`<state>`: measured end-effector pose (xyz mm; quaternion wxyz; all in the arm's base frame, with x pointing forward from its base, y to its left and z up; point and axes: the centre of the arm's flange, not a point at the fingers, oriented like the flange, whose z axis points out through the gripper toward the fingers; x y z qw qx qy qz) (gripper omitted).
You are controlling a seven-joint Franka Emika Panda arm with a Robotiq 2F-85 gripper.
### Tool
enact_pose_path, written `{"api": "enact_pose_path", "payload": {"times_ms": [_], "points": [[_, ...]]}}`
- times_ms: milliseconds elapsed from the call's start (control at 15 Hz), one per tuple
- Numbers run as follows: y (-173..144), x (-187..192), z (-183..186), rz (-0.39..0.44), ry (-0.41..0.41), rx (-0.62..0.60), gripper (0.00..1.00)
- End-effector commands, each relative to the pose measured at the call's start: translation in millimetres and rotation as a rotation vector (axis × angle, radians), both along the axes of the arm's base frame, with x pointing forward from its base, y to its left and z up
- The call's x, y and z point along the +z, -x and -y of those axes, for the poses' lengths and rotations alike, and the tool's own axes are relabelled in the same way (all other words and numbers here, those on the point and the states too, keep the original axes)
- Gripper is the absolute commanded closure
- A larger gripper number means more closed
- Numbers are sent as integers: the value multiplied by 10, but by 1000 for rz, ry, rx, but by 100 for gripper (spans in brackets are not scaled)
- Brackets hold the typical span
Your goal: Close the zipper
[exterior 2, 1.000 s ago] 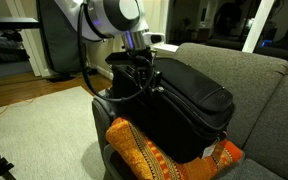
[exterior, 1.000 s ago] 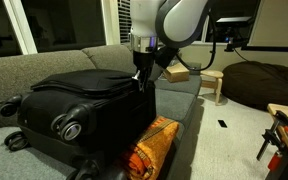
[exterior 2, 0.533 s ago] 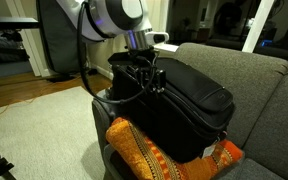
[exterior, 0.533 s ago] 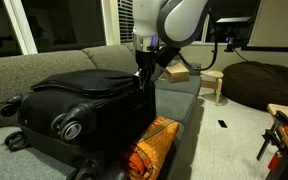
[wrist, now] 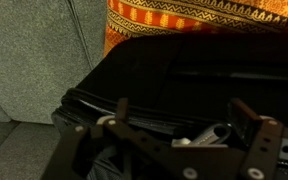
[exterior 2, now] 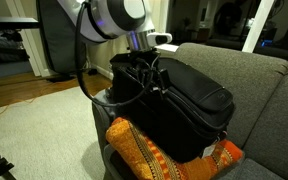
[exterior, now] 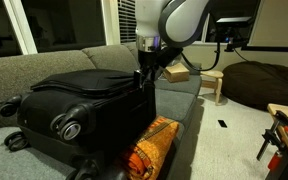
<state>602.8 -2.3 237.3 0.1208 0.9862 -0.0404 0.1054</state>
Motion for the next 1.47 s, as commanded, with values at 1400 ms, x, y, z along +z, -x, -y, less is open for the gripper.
{"api": "enact_pose_path", "payload": {"times_ms": [1400], "points": [[36, 258, 80, 94, -1, -106, 0]]}}
